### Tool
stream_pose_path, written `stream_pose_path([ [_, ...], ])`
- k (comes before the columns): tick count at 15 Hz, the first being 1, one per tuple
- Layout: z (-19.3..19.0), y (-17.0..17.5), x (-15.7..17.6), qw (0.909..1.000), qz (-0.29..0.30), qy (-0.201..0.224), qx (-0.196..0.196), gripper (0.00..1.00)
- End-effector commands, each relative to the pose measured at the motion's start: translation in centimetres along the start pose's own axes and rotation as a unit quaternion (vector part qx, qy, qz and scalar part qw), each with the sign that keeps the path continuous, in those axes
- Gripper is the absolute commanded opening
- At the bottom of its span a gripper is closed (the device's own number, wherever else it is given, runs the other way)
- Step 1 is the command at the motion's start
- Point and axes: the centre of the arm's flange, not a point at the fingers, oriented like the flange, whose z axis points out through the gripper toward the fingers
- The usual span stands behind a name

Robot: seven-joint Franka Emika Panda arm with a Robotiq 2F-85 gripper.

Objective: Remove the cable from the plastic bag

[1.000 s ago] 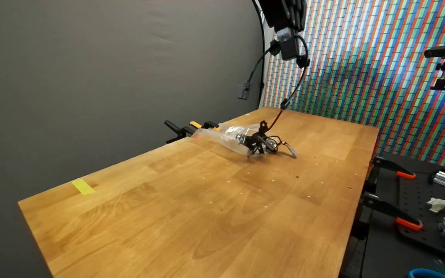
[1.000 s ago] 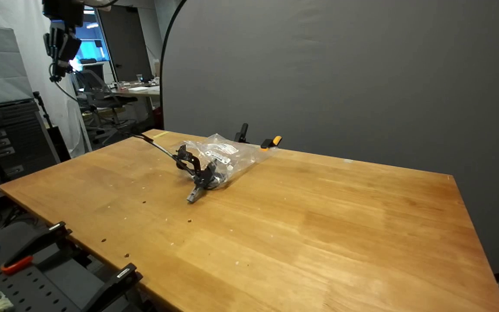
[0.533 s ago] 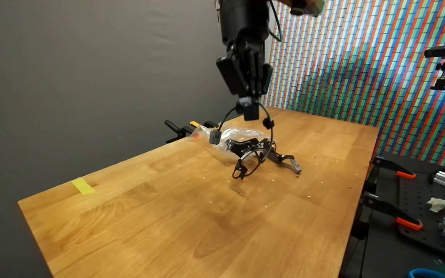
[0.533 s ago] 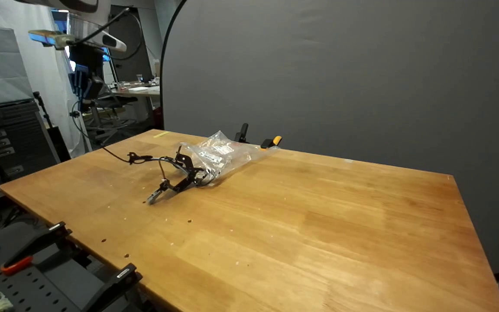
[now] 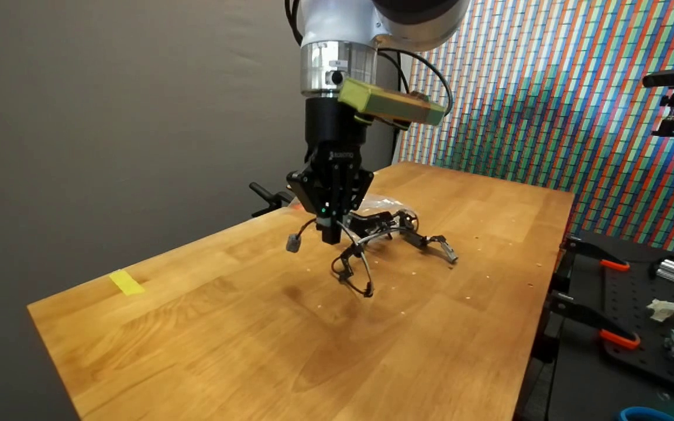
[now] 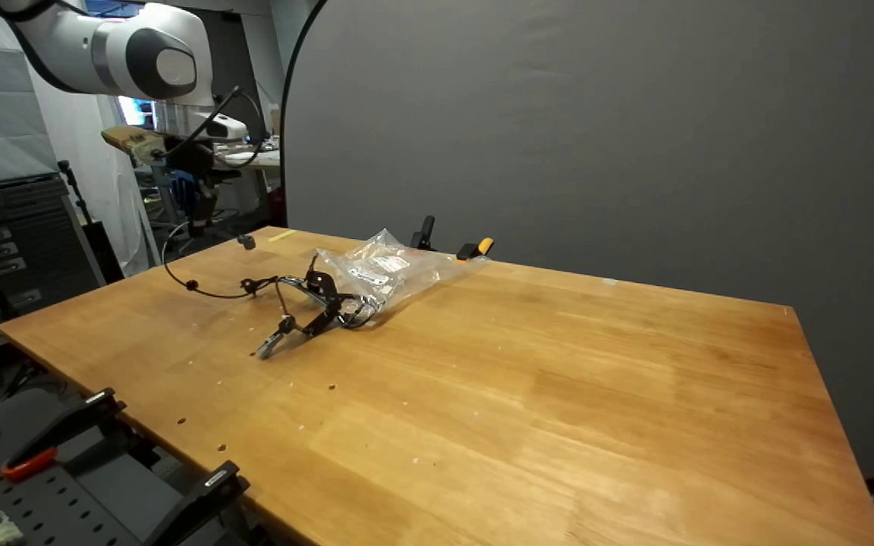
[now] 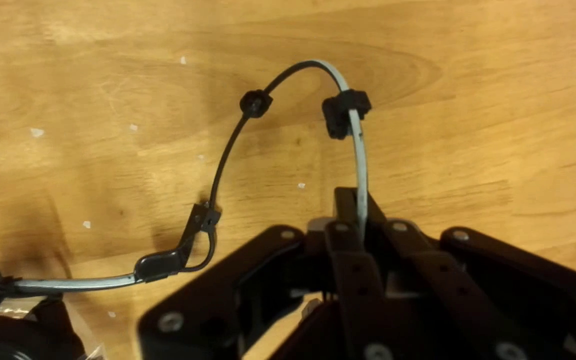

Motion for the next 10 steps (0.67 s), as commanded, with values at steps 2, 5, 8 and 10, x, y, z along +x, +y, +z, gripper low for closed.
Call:
stream_pose_path([
  [2, 1.4, -0.9, 0.2, 0.9979, 0.012, 0.061, -0.019, 0.23],
  [5, 0.9, 0.4, 0.6, 0.9951, 0.023, 0.087, -0.04, 0.44],
  [8, -0.7, 2.2, 1.6, 0.992, 0.051, 0.104, -0.05, 0.67],
  [10, -2.4, 4.1, 2.4, 0.9898, 0.072, 0.11, -0.055, 0.82],
])
